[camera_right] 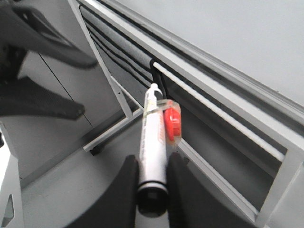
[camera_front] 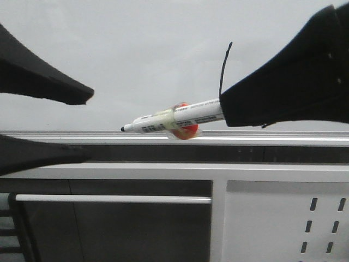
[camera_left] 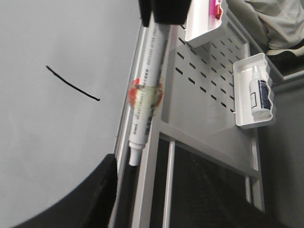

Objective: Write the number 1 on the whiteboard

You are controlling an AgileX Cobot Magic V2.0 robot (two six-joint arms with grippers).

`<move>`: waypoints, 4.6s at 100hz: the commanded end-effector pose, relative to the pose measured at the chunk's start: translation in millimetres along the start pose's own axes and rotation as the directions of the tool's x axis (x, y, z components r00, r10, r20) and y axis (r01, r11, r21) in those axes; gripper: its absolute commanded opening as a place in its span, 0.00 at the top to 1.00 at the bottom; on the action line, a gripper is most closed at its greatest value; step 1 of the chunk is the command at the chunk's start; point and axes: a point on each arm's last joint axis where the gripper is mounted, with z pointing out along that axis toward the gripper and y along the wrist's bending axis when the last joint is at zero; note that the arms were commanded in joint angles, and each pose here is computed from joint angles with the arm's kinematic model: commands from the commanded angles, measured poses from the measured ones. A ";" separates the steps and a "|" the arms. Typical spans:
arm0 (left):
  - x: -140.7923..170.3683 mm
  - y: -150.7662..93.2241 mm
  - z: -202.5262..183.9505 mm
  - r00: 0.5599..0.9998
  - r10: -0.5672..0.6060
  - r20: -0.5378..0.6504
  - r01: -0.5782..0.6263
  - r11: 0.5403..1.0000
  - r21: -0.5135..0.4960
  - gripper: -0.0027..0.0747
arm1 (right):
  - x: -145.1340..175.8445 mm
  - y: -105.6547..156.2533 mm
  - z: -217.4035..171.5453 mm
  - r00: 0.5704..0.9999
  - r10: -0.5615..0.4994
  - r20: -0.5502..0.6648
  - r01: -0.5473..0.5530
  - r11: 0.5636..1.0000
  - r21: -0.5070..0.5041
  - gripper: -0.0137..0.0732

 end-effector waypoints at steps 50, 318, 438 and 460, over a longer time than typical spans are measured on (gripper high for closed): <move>-18.5 27.1 26.2 0.993 0.103 0.058 -0.103 0.995 -0.008 0.55 | -13.2 3.1 -2.7 0.998 0.052 0.044 -0.051 0.998 -0.025 0.90; -17.8 39.3 44.5 0.992 0.128 0.001 -0.128 0.992 0.006 0.99 | -27.0 7.1 -5.2 0.994 0.075 0.080 -0.071 0.996 -0.058 0.71; 21.2 42.0 20.0 0.624 -0.675 0.393 0.781 0.521 -0.344 0.99 | -50.0 0.4 -106.6 0.833 -0.091 0.546 -0.019 0.981 0.194 0.35; 22.7 28.1 10.9 0.509 -0.700 0.501 0.858 0.364 -0.362 0.99 | -42.5 -0.3 -103.1 0.845 -0.089 0.528 -0.016 0.982 0.191 0.35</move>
